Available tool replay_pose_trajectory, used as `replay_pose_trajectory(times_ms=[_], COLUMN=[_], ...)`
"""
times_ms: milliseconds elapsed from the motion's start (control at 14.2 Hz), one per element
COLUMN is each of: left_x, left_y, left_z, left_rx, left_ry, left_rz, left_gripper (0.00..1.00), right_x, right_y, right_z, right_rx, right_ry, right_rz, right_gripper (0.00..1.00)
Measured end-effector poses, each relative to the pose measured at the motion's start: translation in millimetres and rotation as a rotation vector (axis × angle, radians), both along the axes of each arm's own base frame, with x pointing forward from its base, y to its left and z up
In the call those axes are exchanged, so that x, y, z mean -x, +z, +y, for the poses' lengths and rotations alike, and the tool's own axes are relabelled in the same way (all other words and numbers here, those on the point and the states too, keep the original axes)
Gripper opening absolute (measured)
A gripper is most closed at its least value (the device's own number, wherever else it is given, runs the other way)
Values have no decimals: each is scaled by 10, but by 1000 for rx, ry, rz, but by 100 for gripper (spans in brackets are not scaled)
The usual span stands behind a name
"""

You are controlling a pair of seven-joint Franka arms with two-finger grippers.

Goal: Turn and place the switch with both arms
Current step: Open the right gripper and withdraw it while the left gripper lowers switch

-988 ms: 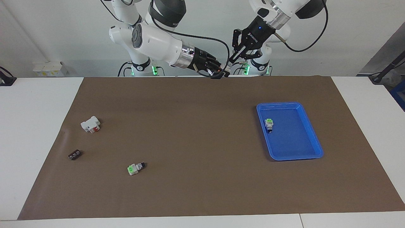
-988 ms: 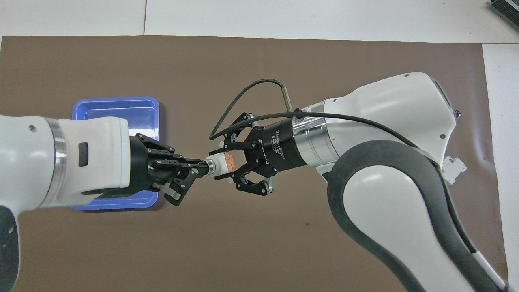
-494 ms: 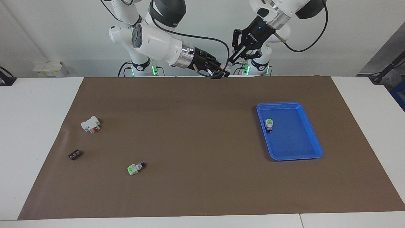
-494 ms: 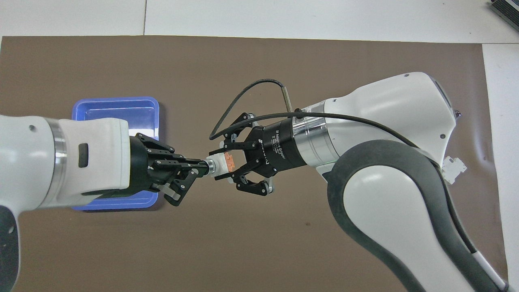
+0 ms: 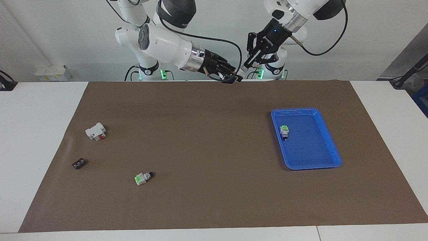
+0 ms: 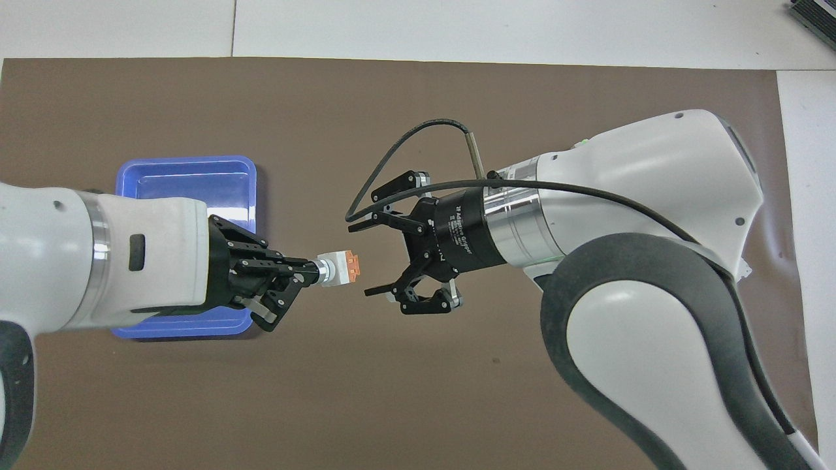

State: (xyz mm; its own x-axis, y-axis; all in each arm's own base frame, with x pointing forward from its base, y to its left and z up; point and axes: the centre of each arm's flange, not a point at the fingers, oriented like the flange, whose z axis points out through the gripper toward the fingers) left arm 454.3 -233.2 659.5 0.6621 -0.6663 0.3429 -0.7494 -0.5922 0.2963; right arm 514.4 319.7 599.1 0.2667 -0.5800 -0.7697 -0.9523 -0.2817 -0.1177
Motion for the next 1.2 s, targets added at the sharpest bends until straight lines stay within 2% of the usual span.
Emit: replay_pose_trajectory(times_ms=[71,212,353,565,706,847,1059,1200], left_x=[-23,-71,-101,-90,-97,-130,-226,-293], left_y=[-18,-128,-335,-711,-983,-1225,-1623,-1885], left_z=[62,227,456,795,987,1260,1590,1680], left_rx=[-17,-37,-58,-177,-237,-284,-388,-448], left_ry=[-3,-15,-40,-66,-42,-2,10,-46], left_rz=[-10,-19,-29,-25,0,25,-21,-14], left_gripper=[10,10,10,10,10,10,10,10], right_x=[10,19,20,-16,-109,-261,-425,-456], right_y=[33,80,85,28,-13,-32,-86,-119], right_z=[-46,-171,-274,-395,-593,-933,-1405,-1526], right_rx=[4,43,135,268,350,385,531,644], right_ry=[18,69,124,239,310,372,556,690], right_rz=[-18,-85,-178,-320,-406,-486,-619,-667], right_gripper=[100,100,100,100,100,100,100,100])
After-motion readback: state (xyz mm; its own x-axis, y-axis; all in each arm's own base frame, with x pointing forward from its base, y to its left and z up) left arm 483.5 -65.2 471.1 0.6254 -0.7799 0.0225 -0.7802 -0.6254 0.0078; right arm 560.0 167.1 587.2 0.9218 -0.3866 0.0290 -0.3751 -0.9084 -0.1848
